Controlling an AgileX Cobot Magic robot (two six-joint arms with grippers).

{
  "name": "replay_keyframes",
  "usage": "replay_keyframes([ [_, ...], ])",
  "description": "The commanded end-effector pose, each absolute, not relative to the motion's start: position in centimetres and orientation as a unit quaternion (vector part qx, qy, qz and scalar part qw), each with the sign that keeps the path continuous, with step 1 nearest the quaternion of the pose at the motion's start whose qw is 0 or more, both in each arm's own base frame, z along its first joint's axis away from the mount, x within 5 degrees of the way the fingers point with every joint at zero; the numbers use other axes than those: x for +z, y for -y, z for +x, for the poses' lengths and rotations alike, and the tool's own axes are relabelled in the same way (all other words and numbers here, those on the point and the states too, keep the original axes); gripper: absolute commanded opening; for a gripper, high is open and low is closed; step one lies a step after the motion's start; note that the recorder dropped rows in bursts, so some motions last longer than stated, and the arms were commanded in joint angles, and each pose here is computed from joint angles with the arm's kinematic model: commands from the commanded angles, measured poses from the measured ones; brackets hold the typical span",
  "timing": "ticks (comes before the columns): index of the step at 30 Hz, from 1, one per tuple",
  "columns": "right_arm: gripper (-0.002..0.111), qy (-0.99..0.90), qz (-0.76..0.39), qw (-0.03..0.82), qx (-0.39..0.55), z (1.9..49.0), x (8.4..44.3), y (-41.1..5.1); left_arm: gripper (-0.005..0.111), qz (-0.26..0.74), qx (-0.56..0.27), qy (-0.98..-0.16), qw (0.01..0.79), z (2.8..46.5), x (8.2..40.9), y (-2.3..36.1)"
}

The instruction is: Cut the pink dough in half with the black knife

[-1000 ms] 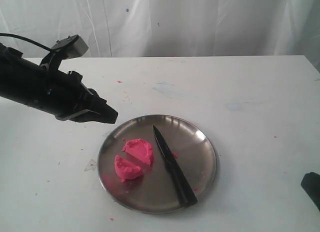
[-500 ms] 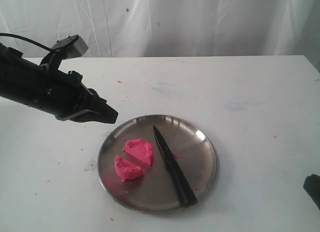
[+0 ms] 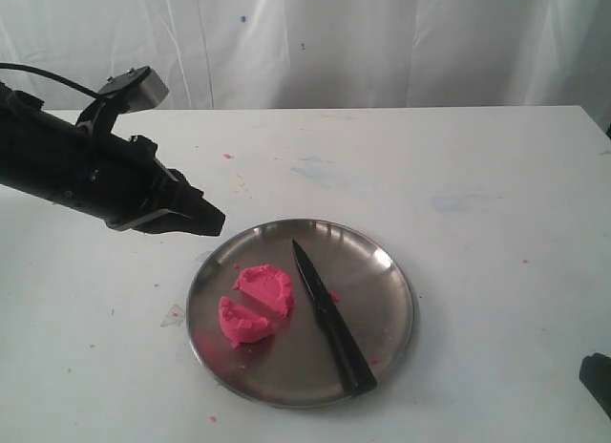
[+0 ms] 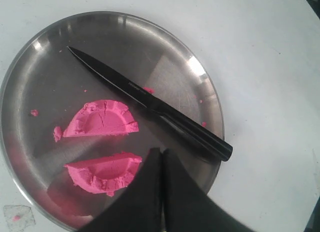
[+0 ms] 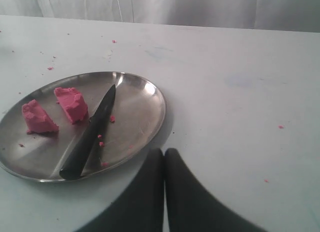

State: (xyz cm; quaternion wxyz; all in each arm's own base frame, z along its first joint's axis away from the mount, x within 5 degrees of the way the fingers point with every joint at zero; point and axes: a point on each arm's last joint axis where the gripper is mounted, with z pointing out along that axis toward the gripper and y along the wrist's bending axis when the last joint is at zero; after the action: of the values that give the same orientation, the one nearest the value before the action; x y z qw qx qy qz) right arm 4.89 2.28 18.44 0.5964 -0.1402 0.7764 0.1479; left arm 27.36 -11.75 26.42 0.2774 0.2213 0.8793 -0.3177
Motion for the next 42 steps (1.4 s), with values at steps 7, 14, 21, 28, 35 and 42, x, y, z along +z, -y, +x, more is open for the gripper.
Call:
replay_keyframes([
  [7, 0.0, -0.777, -0.14, 0.597, 0.145, 4.9, 18.3, -2.2, 0.0, 0.224, -0.326, -0.876, 0.274, 27.0, 26.6, 12.0],
  [14, 0.0, -0.777, -0.14, 0.597, 0.145, 4.9, 18.3, -2.2, 0.0, 0.224, -0.326, -0.876, 0.274, 27.0, 26.6, 12.0],
  [21, 0.0, -0.776, -0.142, 0.597, 0.143, 4.9, 18.3, -2.2, 0.0, 0.215, -0.321, -0.883, 0.268, 26.9, 25.7, 11.8],
  [28, 0.0, -0.776, -0.143, 0.598, 0.143, 4.9, 18.3, -2.2, 0.0, 0.286, -0.173, -0.896, 0.293, 23.9, 23.0, 9.8],
  [35, 0.0, -0.776, -0.143, 0.598, 0.143, 4.9, 18.3, -2.2, 0.0, 0.329, -0.13, -0.86, 0.369, 18.0, 24.7, 8.4],
  [42, 0.0, -0.776, -0.143, 0.598, 0.143, 4.9, 18.3, -2.2, 0.0, 0.327, -0.123, -0.797, 0.492, 13.7, 29.4, 7.0],
])
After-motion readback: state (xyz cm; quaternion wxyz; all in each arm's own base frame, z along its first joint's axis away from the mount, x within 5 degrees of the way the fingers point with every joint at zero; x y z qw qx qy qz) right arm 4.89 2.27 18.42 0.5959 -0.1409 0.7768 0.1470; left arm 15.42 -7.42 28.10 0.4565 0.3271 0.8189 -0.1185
